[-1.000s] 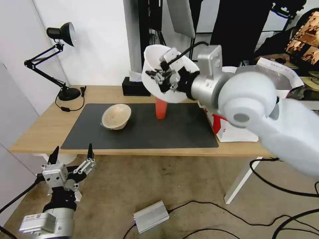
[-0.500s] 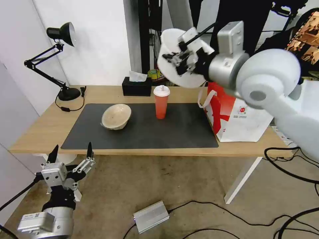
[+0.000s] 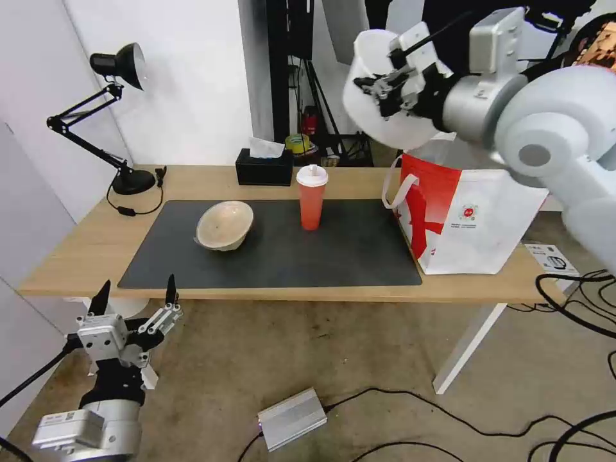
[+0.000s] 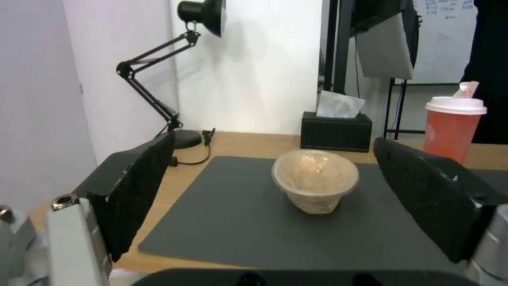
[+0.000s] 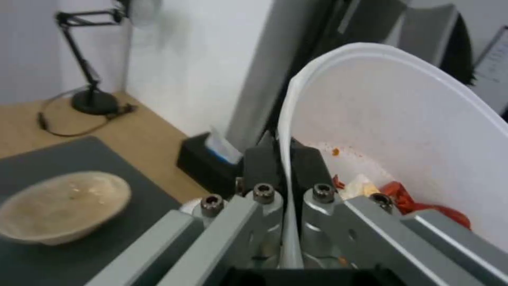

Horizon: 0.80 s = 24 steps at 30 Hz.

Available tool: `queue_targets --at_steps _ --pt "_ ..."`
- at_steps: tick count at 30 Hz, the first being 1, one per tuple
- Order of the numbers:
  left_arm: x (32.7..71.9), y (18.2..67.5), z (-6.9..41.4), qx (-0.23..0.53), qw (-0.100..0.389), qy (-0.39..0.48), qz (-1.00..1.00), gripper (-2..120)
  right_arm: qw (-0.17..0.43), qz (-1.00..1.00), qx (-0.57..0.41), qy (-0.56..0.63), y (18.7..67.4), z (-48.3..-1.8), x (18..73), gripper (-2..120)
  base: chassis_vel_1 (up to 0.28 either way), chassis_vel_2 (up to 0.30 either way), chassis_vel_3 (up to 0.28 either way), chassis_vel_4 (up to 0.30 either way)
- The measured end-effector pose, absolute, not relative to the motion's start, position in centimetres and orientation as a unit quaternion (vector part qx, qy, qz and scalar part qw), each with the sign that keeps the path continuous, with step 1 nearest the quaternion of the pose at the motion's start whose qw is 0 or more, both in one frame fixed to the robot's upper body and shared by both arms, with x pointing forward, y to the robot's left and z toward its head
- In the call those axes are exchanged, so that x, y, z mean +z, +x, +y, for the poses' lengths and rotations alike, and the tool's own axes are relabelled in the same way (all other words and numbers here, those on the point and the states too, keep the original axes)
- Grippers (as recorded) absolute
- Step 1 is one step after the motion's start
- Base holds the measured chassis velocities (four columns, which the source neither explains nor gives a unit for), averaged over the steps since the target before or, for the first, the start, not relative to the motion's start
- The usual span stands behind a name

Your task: Pick up the trash from the table and place it into the takeout bag.

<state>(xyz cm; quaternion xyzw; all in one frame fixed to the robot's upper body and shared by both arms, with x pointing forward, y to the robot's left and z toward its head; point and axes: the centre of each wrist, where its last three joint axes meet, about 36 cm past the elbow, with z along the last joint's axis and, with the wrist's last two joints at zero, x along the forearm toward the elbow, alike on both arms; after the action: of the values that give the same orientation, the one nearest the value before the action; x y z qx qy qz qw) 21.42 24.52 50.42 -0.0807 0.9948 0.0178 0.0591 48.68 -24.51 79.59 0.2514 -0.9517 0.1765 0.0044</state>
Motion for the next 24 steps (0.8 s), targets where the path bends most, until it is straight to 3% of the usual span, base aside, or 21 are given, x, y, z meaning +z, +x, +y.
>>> queue_targets --at_steps 24 --pt "50.5 21.6 24.4 0.017 0.064 -0.079 0.995 100 0.056 -0.971 0.171 0.157 51.6 -31.6 77.8 0 0.000 0.000 0.000 0.000"
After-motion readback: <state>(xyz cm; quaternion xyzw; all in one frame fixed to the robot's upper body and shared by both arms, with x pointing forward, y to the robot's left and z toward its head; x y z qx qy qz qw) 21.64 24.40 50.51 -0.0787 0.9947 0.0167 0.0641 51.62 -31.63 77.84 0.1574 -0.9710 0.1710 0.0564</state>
